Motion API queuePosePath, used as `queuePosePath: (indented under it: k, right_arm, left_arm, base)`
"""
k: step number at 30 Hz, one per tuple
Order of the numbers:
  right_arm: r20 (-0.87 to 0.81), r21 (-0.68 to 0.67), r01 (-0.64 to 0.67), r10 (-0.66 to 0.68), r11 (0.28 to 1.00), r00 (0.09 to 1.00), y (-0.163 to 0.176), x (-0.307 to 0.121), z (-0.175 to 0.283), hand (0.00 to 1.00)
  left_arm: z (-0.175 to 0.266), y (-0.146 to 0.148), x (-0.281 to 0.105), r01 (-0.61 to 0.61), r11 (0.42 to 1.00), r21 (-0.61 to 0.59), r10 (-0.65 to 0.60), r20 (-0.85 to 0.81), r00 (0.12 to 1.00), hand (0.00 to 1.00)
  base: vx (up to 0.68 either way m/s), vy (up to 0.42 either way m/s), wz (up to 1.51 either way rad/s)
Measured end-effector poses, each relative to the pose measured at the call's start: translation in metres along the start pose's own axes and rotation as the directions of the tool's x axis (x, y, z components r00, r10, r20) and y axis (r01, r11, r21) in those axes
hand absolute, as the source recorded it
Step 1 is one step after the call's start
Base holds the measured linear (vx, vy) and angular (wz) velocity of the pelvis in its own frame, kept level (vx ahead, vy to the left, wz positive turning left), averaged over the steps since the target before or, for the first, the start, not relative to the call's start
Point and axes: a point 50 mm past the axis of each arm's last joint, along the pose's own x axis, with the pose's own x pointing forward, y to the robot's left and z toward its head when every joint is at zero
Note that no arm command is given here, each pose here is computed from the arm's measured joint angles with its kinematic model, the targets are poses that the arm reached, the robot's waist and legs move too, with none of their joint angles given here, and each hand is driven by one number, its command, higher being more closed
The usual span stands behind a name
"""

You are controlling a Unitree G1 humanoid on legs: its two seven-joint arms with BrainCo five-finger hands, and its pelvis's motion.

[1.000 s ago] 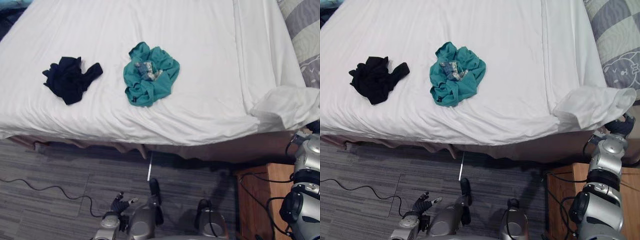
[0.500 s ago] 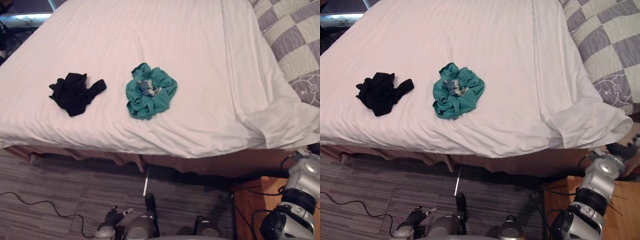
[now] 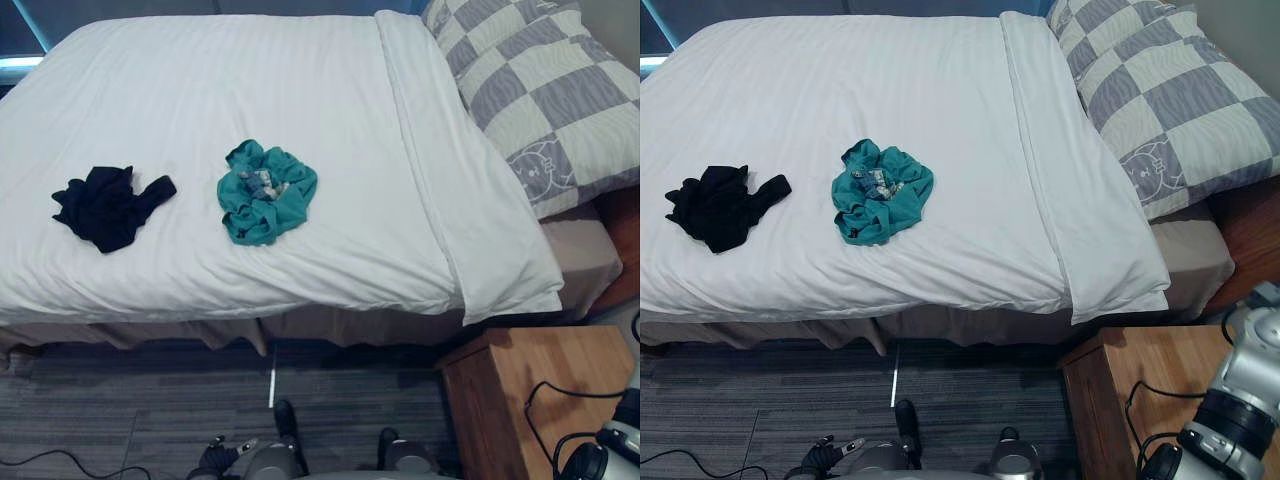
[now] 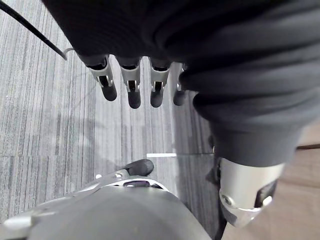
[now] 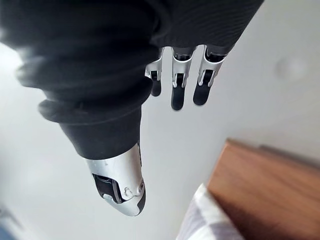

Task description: Tidy the bed and pick cloth on bed and put in laundry

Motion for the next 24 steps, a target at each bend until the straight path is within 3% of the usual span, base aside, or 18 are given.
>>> queuePosePath:
  k: [3,7,14,21,24]
  right_arm:
    - [0.099,0.084,-0.178,0.170,0.980,0.981,0.042,0.006,0.033,1.00]
    - [0.236,0.201,-0.311,0.263,0.929,0.936,0.074,0.022,0.088,1.00]
    - [0.348,0.401,-0.305,0.164,0.864,0.923,0.066,0.055,0.160,1.00]
    - [0.204,0.471,-0.265,0.188,0.841,0.961,0.072,0.054,0.122,1.00]
    - [0.205,0.530,-0.320,0.247,0.785,0.947,0.080,0.026,0.099,1.00]
  left_arm:
    - [0.001,0.000,0.000,0.003,1.000,-0.001,-0.003,0.005,1.000,0.00]
    - [0.007,-0.005,0.001,0.020,1.000,0.011,-0.021,0.033,0.999,0.00]
    - [0.048,-0.008,0.005,0.032,0.999,-0.040,-0.025,0.165,0.986,0.00]
    - [0.090,-0.020,0.006,0.058,0.996,-0.068,-0.037,0.270,0.962,0.00]
    - [0.109,-0.019,0.004,0.054,0.986,-0.155,-0.001,0.323,0.946,0.00]
  base:
    - [0.00,0.007,-0.02]
    - [0.00,0.009,-0.01]
    - [-0.03,0.001,0.19]
    - [0.00,-0.060,0.07]
    - [-0.02,-0.070,-0.20]
